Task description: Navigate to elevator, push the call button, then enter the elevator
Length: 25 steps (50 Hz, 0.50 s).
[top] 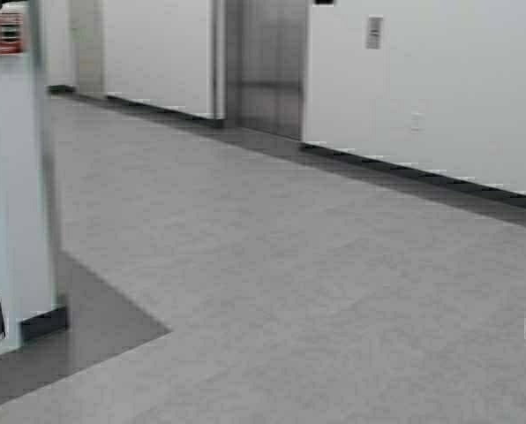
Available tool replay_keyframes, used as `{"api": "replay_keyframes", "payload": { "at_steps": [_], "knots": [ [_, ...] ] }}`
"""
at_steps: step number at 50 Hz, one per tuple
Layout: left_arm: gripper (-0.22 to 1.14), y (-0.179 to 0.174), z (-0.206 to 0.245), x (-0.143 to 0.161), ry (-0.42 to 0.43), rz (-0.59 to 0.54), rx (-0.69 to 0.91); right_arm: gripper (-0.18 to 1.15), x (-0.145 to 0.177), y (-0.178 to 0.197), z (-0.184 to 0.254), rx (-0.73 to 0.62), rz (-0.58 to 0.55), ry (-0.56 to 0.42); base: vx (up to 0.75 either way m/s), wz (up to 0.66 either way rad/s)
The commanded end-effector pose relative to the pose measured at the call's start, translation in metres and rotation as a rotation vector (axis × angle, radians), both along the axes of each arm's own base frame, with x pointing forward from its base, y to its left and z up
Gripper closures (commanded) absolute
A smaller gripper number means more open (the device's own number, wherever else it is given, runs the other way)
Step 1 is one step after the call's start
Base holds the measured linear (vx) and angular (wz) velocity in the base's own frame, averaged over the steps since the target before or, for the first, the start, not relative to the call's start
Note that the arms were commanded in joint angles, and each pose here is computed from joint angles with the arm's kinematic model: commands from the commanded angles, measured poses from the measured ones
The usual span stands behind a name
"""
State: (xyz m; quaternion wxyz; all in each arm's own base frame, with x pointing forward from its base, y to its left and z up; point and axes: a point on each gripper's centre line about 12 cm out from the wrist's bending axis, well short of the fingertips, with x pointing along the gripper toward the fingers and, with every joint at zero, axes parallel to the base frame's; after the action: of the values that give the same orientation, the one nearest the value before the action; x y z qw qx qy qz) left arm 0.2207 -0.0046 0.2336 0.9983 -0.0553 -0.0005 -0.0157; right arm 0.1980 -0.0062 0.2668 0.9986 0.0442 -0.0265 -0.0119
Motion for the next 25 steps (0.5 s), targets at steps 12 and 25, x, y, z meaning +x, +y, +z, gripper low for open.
{"api": "replay_keyframes", "payload": {
  "at_steps": [12,25],
  "knots": [
    [0.89,-0.0004,0.0002,0.0086,0.012,-0.003,0.015,0.92,0.0024,0.0002,0.0088,0.004,0.002,-0.026,0.77,-0.28],
    [0.89,-0.0003,0.0018,0.0067,0.003,-0.002,0.01,0.92,0.0013,0.0,0.0023,0.001,0.0,-0.009,0.78,-0.15]
  ]
}}
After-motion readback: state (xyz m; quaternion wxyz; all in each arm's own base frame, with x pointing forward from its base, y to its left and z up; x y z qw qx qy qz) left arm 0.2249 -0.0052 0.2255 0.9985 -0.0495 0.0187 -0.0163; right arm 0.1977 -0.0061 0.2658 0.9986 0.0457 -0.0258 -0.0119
